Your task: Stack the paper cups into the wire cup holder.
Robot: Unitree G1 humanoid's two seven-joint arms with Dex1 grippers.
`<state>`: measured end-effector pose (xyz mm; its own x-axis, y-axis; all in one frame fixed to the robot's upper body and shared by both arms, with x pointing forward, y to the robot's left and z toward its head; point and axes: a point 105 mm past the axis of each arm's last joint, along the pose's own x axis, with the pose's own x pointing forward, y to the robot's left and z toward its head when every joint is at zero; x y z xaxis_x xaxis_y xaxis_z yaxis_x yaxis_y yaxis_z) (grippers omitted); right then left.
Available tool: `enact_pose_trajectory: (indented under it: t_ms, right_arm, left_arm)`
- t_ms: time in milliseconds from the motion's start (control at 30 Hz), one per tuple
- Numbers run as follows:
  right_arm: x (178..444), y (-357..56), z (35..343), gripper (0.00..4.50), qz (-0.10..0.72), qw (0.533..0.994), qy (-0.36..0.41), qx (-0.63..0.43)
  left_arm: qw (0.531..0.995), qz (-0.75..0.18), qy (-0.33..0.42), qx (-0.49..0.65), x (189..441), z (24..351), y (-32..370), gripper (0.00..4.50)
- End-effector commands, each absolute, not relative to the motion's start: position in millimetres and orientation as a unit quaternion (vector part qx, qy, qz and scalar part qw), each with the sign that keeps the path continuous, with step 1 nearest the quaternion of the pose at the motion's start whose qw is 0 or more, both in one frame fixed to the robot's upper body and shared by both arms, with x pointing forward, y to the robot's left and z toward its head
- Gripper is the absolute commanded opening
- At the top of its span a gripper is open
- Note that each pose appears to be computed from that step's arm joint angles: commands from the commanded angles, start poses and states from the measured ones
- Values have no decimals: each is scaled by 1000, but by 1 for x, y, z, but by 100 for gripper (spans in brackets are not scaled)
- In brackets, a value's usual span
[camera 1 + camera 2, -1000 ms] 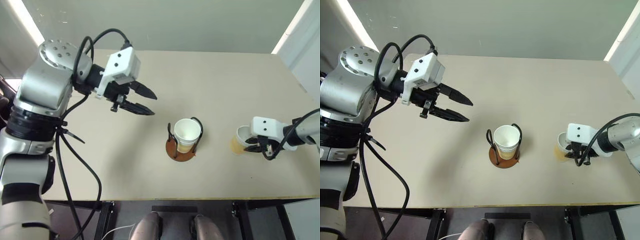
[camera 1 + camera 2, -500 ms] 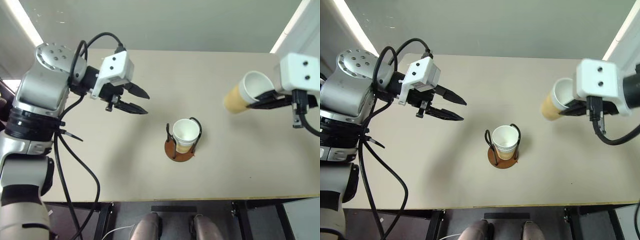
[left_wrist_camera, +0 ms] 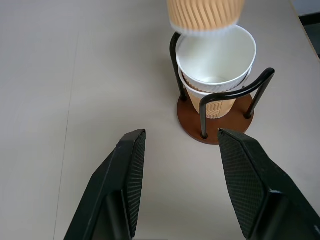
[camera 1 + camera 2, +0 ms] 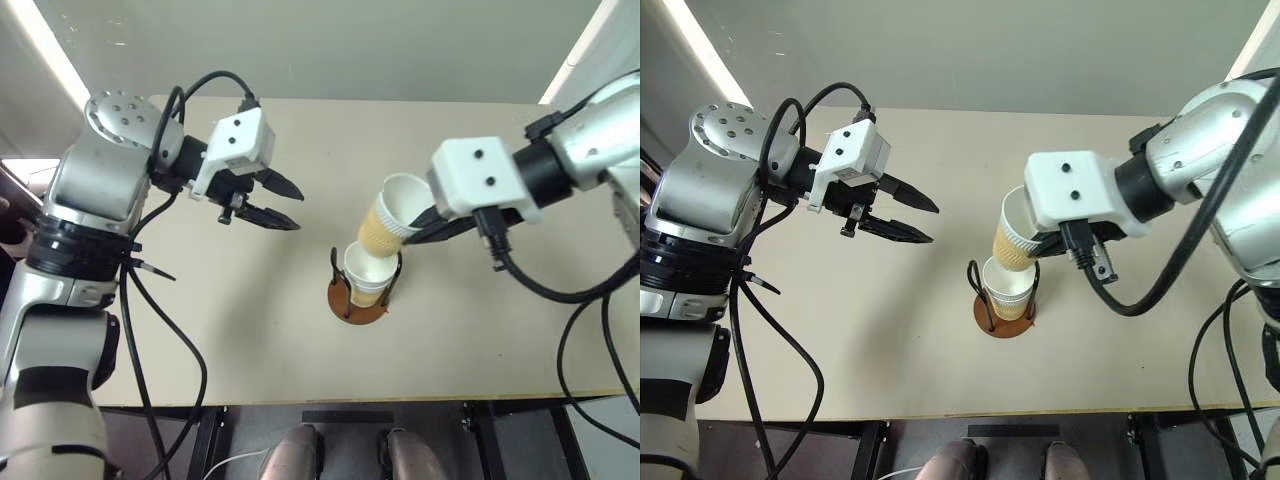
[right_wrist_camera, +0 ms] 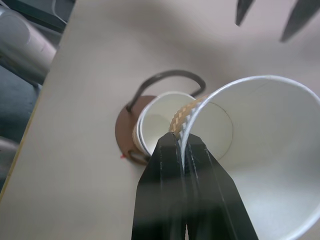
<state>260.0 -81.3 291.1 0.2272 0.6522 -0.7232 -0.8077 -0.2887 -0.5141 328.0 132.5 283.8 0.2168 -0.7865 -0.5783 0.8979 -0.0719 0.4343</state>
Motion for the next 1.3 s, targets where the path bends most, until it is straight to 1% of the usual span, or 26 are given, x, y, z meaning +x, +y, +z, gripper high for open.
enact_pose_trajectory:
  t_ms: [33,367,600,700,867,967,1000,1067,1167,1200,1300]
  right_arm:
    - [257,-76,295,1,618,580,60,-528]
    - [262,-78,269,1,624,565,88,-532]
    - [274,-81,262,1,606,566,95,-550]
    - [274,-80,264,59,608,570,92,-545]
    - [273,-75,275,233,612,587,76,-524]
    - [274,-71,286,337,609,620,57,-492]
    - [273,-71,289,382,609,628,53,-482]
    - [271,-78,301,448,607,662,51,-436]
    - [269,-92,310,448,596,700,54,-390]
    - [273,-106,315,448,576,733,53,-359]
    - [284,-140,318,448,519,801,56,-293]
  left_arm:
    - [677,-617,50,398,323,297,133,242]
    - [677,-616,48,399,324,298,132,242]
    - [676,-617,46,401,325,297,129,242]
    - [675,-615,47,404,325,297,130,242]
    - [675,-615,47,405,324,297,130,242]
    - [676,-614,47,405,323,297,130,242]
    - [676,-614,47,405,323,297,130,242]
    - [680,-612,48,401,323,297,131,242]
    - [686,-608,52,398,322,295,134,242]
    - [691,-604,53,394,323,294,136,242]
    - [704,-598,51,379,321,293,137,242]
